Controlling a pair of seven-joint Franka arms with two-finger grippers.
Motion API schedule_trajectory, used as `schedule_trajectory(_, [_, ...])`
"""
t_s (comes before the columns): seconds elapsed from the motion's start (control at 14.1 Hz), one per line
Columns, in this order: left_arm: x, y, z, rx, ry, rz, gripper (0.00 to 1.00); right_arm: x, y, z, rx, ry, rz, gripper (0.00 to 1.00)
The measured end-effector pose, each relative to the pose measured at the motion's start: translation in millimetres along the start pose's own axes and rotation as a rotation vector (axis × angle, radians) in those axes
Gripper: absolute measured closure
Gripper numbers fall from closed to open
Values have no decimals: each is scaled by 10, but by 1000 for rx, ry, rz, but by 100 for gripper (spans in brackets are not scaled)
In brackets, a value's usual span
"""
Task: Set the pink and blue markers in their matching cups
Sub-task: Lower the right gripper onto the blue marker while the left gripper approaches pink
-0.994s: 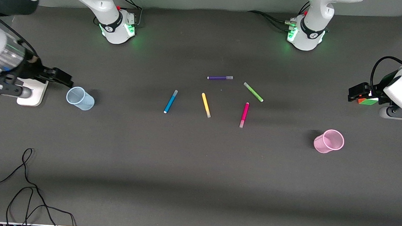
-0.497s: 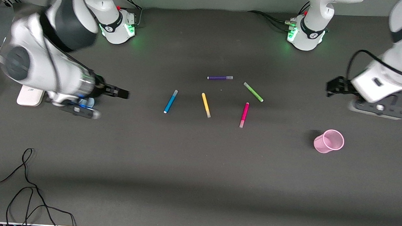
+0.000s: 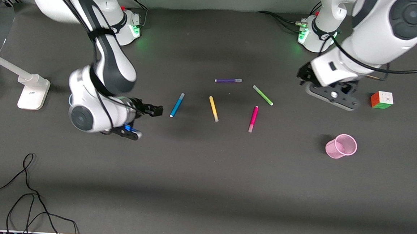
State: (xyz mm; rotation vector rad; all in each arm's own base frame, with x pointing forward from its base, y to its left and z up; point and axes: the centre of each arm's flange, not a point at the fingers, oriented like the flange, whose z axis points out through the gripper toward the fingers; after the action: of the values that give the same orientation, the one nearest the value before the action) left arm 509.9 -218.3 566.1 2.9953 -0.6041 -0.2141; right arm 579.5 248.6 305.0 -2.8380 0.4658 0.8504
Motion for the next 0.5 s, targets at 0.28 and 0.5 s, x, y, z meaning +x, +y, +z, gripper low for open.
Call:
schedule_trajectory(0.28, [-18, 390, 176, -13, -35, 74, 0, 155, -248, 568, -2, -25, 48, 0])
schedule_trajectory(0.5, [5, 638, 463, -6, -35, 115, 0, 142, -384, 853, -26, -31, 90, 0])
